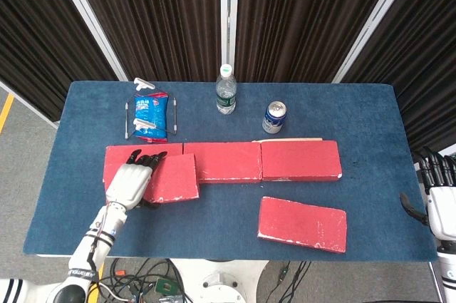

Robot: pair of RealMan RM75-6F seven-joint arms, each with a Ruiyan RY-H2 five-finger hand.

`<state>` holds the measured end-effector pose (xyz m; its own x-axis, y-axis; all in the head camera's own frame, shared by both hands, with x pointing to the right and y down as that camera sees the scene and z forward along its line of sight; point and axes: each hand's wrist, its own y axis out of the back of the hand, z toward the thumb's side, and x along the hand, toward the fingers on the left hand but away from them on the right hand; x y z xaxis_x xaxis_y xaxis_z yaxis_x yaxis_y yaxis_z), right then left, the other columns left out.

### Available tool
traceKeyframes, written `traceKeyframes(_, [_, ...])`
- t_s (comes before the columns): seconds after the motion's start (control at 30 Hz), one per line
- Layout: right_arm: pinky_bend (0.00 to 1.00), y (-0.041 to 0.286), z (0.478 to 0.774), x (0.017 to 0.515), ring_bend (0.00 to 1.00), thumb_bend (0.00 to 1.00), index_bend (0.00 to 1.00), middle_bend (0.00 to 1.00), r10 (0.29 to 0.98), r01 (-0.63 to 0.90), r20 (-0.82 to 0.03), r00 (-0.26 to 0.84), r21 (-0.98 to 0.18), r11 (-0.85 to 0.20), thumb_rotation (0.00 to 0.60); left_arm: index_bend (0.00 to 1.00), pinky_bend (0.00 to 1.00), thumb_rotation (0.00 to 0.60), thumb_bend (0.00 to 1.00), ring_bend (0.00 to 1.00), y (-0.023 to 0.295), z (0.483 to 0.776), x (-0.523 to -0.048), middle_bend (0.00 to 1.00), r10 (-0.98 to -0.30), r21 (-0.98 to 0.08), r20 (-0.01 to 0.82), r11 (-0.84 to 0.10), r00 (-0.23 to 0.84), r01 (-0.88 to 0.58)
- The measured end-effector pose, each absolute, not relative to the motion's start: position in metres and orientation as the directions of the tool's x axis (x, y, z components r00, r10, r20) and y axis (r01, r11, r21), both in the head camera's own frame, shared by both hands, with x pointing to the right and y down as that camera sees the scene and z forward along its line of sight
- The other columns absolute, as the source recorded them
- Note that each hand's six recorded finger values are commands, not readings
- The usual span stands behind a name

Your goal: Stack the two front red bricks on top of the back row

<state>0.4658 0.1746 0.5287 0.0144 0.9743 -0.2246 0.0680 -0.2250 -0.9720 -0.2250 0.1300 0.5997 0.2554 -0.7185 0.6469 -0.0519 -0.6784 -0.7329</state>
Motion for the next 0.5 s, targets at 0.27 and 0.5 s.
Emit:
traceKeyframes(0.27, [0.00, 0.174, 0.529, 0.464, 0.00, 0.24, 0.00, 0.00, 0.972, 0.073, -0.236, 0.019, -0.969, -0.237, 0.600, 0.07, 0.00, 0.600, 0.00, 0.20, 0.093, 0.617, -0.205, 0.21, -0.696, -0.722, 0.654, -0.692, 0.295, -0.033])
traceKeyframes(0.5, [0.00, 0.176, 0.532, 0.466, 0.00, 0.24, 0.00, 0.00, 0.968, 0.072, -0.249, 0.015, -0.966, -0.250, 0.600, 0.07, 0.00, 0.600, 0.00, 0.20, 0.076, 0.637, -0.178, 0.21, -0.674, -0.706, 0.664, -0.708, 0.324, -0.026])
